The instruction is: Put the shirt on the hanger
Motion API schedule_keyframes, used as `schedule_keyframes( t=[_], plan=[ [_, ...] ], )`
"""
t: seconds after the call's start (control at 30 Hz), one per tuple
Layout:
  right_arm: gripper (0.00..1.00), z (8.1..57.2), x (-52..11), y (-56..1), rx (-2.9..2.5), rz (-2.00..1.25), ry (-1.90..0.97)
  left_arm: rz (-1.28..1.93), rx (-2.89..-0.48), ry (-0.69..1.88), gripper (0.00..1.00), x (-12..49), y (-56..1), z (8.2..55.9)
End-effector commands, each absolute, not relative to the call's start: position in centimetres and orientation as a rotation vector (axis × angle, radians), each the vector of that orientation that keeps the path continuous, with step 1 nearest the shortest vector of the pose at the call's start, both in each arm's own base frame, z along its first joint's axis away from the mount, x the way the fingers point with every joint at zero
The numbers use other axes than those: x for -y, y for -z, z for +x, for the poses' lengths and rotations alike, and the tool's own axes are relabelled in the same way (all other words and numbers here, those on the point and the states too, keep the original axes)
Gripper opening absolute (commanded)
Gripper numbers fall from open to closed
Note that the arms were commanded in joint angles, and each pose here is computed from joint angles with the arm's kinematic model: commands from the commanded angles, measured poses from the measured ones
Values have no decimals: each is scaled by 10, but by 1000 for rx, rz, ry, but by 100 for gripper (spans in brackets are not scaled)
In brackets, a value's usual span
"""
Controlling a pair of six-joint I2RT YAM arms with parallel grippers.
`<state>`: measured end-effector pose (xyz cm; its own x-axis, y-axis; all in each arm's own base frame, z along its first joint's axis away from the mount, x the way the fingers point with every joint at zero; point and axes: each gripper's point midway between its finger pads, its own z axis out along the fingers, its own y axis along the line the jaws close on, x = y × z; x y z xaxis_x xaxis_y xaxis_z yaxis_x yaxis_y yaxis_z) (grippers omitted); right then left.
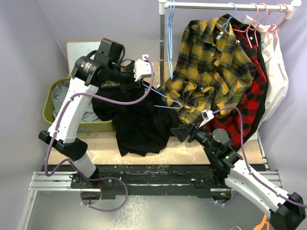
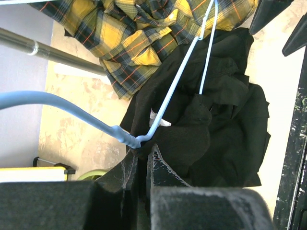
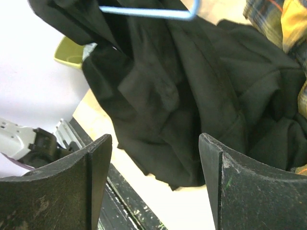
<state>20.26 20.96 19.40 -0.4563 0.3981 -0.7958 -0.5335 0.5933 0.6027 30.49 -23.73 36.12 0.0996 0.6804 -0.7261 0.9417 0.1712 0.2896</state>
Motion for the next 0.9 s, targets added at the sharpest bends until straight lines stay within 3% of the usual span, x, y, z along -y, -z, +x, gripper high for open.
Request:
schedule_keyframes(
  t=[0.0, 0.87],
  plan=[
    [76, 214, -220, -205, -1642, -73, -1140, 1499, -1603, 389, 0, 231, -383, 306],
    [72, 239, -235, -200, -1618, -73, -1119, 1442, -1654, 406, 0, 224, -377, 307]
  ],
)
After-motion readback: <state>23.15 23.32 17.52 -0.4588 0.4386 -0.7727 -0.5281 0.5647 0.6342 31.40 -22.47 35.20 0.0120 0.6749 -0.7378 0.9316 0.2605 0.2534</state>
